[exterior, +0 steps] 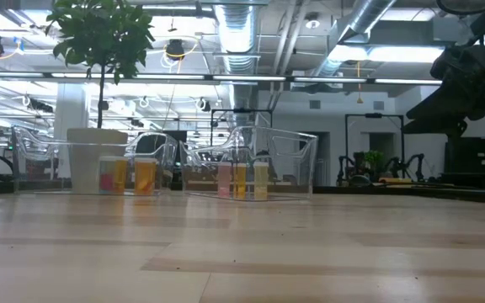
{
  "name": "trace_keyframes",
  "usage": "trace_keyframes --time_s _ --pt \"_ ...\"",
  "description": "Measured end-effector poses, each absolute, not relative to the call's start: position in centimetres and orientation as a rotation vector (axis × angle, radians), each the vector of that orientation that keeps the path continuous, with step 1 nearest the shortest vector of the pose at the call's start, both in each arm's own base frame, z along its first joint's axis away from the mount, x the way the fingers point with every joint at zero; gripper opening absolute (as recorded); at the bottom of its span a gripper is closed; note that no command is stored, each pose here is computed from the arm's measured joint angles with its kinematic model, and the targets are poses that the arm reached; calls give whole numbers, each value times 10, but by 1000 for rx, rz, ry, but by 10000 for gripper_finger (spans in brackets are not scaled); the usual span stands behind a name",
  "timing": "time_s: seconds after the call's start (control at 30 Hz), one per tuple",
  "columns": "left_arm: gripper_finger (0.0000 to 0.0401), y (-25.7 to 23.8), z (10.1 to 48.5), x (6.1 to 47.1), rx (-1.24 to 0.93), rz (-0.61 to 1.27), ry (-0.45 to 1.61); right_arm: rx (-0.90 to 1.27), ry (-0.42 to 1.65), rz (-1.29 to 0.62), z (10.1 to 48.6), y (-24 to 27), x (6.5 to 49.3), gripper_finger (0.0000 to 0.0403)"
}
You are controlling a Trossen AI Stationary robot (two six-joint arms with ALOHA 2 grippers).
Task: Pick and place medicine bottles into bin by pill shape (circle, oval)
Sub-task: Put the small green tablet bottle into the right transparent bin
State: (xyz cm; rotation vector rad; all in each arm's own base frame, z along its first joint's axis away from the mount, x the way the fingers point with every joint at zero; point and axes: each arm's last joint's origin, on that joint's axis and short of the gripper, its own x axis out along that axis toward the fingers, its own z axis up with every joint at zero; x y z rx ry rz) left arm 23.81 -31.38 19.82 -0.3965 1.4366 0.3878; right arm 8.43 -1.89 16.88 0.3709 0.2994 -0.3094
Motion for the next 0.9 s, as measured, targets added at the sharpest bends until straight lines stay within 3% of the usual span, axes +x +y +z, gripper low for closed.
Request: trace_keyframes --time_s 0.9 --pt "121 -285 210 265 -316 391 1507 369 300 -309 169 -19 84 225"
